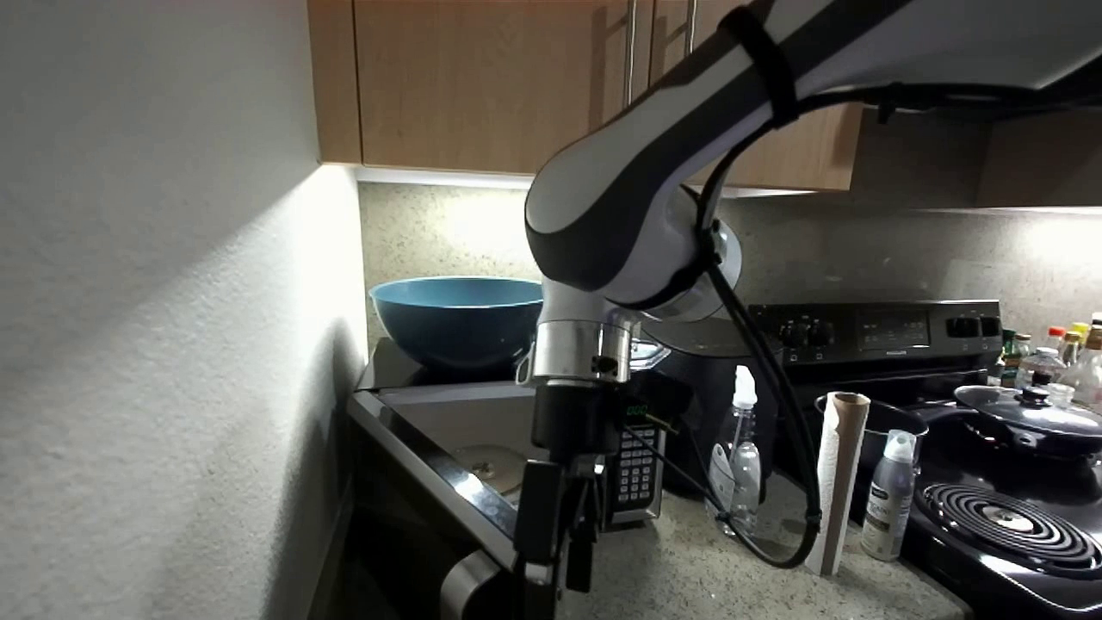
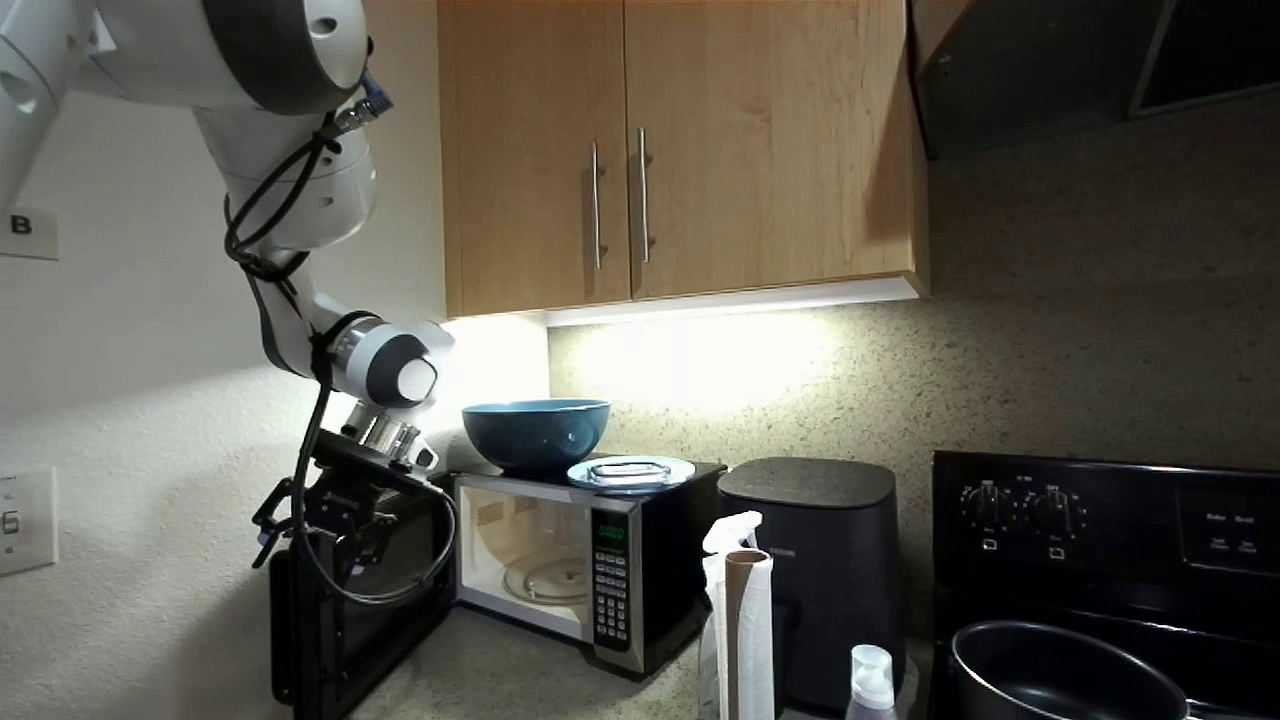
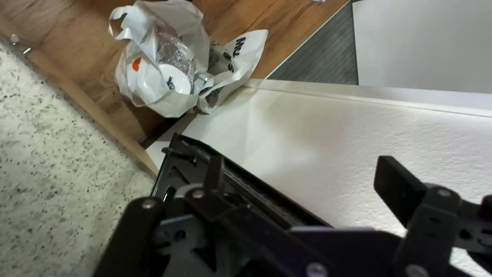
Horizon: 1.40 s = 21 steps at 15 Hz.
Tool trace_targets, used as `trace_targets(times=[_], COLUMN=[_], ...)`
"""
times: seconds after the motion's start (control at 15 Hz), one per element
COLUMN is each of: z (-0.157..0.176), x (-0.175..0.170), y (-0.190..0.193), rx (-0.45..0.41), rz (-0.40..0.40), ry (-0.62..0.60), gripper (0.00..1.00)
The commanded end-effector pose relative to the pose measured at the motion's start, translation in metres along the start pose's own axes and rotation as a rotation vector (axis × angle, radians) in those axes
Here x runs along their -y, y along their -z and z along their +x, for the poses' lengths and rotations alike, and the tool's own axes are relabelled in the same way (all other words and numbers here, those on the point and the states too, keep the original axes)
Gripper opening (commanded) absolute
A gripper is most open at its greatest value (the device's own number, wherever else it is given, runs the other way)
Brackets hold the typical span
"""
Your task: Close the microwave door
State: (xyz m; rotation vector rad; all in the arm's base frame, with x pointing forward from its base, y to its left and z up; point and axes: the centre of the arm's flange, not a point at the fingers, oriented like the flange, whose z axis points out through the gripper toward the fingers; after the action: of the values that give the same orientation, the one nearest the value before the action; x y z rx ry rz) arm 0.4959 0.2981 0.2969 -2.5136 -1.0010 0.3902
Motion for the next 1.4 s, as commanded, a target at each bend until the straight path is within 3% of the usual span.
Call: trace_targets(times=[0.0,0.13,0.4,0.47,0.53,1.33], z=[0.014,0.018,0.014,0.016,0.019,-0.004], x=[-0.01,-0.012,-0.014,-0.017,-0.021,-0.021], y=[-0.001,-0.002,-0.006,-0.003,0.002,0.022], rx=[0.041,0.05,0.036,-0.072,-0.124,-0.279], rz=[0.006,0.05,0.041,-0.056,-0.053,-0.172], ry=[-0.043,-0.047,-0.024,-0.042,-0.045,-0.079], gripper=[1.0,1.0,1.0,1.0,1.0,1.0])
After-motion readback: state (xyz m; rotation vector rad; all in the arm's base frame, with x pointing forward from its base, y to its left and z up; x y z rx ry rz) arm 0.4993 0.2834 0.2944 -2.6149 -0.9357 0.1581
